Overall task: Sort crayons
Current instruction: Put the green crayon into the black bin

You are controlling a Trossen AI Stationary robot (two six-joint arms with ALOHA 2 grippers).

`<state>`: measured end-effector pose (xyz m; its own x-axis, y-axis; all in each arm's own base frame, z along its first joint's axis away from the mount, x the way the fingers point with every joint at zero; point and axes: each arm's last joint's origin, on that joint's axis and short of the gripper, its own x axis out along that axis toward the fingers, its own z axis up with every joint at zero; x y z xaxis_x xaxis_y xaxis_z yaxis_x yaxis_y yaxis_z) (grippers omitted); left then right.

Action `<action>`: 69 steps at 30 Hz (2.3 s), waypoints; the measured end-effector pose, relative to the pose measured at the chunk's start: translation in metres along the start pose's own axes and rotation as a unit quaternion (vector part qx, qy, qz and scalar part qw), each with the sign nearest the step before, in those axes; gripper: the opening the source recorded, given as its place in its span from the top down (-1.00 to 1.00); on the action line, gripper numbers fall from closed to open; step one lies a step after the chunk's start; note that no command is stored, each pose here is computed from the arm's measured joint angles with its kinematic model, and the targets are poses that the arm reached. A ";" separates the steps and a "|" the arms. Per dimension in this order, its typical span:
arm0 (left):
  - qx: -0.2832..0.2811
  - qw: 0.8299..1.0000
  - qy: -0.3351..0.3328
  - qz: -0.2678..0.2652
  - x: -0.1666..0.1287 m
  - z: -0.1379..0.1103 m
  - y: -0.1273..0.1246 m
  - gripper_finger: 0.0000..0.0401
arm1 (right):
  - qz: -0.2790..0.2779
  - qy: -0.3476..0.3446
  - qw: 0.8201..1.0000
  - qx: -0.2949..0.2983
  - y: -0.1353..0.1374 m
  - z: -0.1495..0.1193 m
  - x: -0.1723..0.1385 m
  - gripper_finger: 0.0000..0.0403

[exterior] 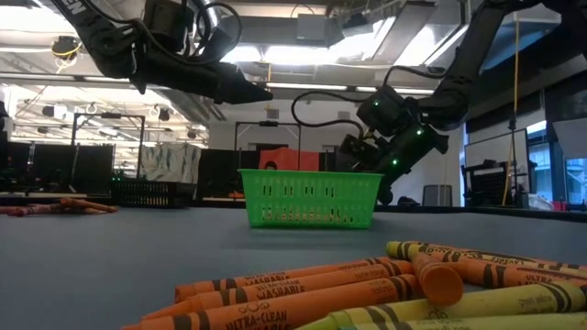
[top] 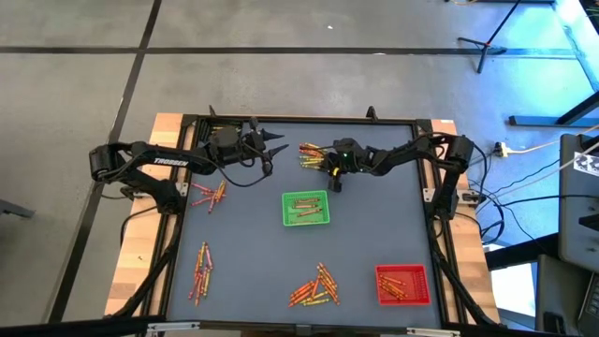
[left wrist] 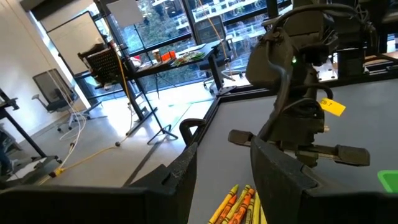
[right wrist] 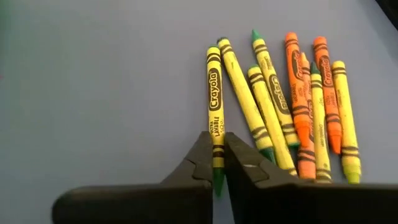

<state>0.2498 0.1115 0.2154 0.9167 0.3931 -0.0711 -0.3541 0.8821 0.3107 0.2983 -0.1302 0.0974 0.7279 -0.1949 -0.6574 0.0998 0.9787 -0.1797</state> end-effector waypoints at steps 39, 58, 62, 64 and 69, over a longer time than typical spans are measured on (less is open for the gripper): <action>-0.031 0.991 0.019 -0.132 -0.002 -0.001 -0.030 0.05 | -0.053 -0.193 0.974 -0.110 0.057 0.093 -0.087 0.94; -0.045 0.988 -0.029 -0.148 0.018 0.006 -0.046 0.05 | -0.043 -0.255 0.956 -0.138 0.058 0.103 -0.079 0.93; -0.044 0.988 -0.022 -0.148 0.020 0.008 -0.047 0.16 | -0.040 -0.246 0.958 -0.139 0.058 0.102 -0.078 0.93; -0.044 0.988 -0.018 -0.146 0.020 0.007 -0.047 0.25 | -0.040 -0.246 0.958 -0.139 0.058 0.102 -0.078 0.93; -0.044 0.988 -0.015 -0.146 0.020 0.008 -0.047 0.52 | -0.040 -0.246 0.958 -0.139 0.058 0.102 -0.078 0.93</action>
<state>0.2858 0.0760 0.2070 0.9868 0.1119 -0.1171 -0.0873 0.9764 0.1973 0.3167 -0.0518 0.2129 0.9641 -0.1480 -0.2206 0.0345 0.8932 -0.4484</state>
